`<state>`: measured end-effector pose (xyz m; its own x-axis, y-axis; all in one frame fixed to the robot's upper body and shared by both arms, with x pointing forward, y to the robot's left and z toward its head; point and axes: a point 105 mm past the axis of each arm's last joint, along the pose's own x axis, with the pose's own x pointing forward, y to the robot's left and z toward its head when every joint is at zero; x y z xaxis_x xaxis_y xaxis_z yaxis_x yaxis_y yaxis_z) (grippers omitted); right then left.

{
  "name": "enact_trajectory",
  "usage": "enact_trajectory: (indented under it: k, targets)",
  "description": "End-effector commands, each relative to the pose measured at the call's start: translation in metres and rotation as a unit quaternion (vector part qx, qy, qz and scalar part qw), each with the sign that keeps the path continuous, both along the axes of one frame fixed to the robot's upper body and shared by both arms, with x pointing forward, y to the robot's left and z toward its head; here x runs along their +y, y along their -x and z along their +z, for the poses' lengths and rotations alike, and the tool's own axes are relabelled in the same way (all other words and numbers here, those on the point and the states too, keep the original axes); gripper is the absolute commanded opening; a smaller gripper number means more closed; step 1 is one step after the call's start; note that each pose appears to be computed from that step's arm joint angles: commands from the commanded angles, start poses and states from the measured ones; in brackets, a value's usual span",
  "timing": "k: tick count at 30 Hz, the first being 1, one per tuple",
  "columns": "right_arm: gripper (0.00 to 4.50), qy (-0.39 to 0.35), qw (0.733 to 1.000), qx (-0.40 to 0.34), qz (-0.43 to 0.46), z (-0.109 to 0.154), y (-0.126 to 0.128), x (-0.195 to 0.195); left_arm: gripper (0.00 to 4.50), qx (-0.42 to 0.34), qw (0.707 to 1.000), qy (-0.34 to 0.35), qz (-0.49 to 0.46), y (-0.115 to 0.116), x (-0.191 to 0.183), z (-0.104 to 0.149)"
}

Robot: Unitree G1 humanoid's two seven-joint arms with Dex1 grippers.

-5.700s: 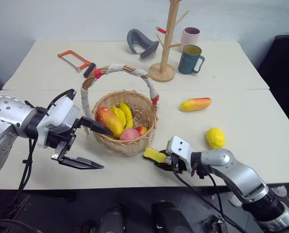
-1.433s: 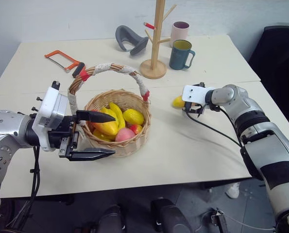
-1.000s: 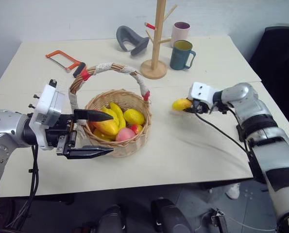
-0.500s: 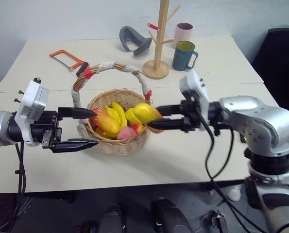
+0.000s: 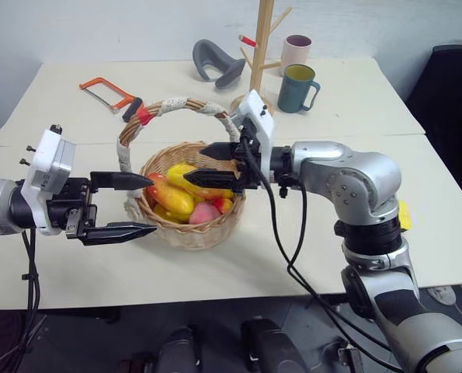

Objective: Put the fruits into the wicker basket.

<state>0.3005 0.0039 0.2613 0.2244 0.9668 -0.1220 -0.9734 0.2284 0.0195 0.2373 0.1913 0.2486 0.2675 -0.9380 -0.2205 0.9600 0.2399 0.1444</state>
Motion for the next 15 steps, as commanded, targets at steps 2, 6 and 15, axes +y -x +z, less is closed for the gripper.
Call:
enact_trajectory:
  k: [2,6,15]
  targets:
    - [4.01,-0.024,0.999,-0.015,0.040,0.018,0.030,-0.025,4.50,-0.025,1.000,0.000,-0.013,0.004,-0.005,0.008]
    - [4.01,-0.019,0.999,-0.025,-0.031,0.014,0.014,-0.042,4.50,-0.026,1.000,0.000,-0.016,0.002,-0.005,0.009]
    - [4.01,-0.009,0.985,-0.044,-0.169,-0.006,-0.047,-0.032,4.50,-0.035,0.999,0.002,-0.035,-0.001,-0.012,0.013]
